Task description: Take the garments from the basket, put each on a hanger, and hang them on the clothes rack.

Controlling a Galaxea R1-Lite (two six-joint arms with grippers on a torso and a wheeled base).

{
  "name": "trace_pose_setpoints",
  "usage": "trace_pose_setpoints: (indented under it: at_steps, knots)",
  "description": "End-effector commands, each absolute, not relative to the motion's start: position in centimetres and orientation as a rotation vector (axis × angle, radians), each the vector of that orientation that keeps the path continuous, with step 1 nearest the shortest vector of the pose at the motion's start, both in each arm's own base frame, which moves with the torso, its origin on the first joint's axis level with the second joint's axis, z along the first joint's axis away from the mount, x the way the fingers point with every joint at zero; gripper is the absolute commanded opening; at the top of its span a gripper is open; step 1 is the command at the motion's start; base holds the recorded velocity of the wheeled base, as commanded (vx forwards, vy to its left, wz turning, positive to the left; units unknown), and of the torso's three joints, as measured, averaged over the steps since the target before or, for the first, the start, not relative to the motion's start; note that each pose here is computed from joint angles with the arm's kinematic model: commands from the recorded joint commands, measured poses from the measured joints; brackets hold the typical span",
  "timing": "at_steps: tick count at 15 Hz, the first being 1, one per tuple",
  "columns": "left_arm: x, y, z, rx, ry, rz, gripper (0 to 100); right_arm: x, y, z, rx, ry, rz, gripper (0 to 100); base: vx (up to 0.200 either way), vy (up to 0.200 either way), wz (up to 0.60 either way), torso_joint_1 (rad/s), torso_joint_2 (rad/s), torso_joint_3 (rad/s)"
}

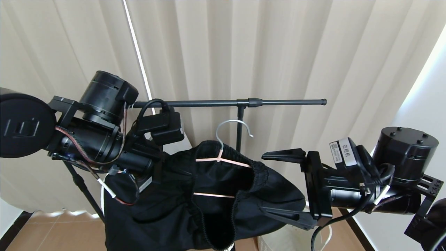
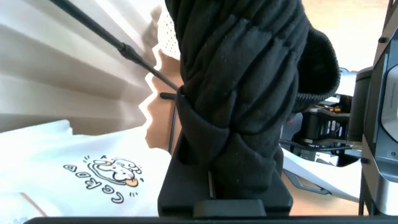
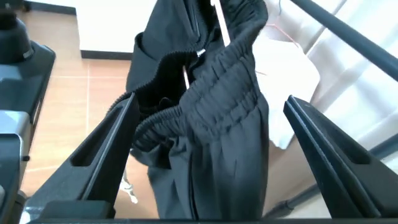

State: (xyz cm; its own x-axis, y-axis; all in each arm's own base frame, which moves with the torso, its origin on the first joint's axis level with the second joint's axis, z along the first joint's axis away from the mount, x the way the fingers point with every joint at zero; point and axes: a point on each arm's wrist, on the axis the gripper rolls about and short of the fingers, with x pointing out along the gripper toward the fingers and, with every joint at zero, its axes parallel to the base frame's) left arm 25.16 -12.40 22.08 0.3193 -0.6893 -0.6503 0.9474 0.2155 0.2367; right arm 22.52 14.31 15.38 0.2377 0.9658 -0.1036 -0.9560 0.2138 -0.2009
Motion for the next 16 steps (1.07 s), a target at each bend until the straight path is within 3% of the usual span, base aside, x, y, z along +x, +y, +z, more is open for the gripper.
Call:
trace_pose_setpoints:
  at_steps: [1,4,9,16]
  knots:
    - [24.3,-11.0,23.0,0.671,0.430,-1.148,0,23.6,13.1,15.7,-0.210,-0.041,1.315,100,0.000,0.000,0.00,0.000,0.00,0.000]
    - [23.8,-9.9,23.5,0.660,0.424,-1.110,0,25.1,11.7,15.4,-0.167,-0.013,1.327,100,0.000,0.000,0.00,0.000,0.00,0.000]
    - [22.2,-8.6,25.0,0.568,0.427,-1.037,0,26.8,12.0,13.0,-0.146,0.061,1.321,100,0.000,0.000,0.00,0.000,0.00,0.000]
    - [20.5,-7.9,25.3,0.515,0.384,-0.995,0,29.2,12.4,9.5,-0.121,0.158,1.309,100,0.000,0.000,0.00,0.000,0.00,0.000]
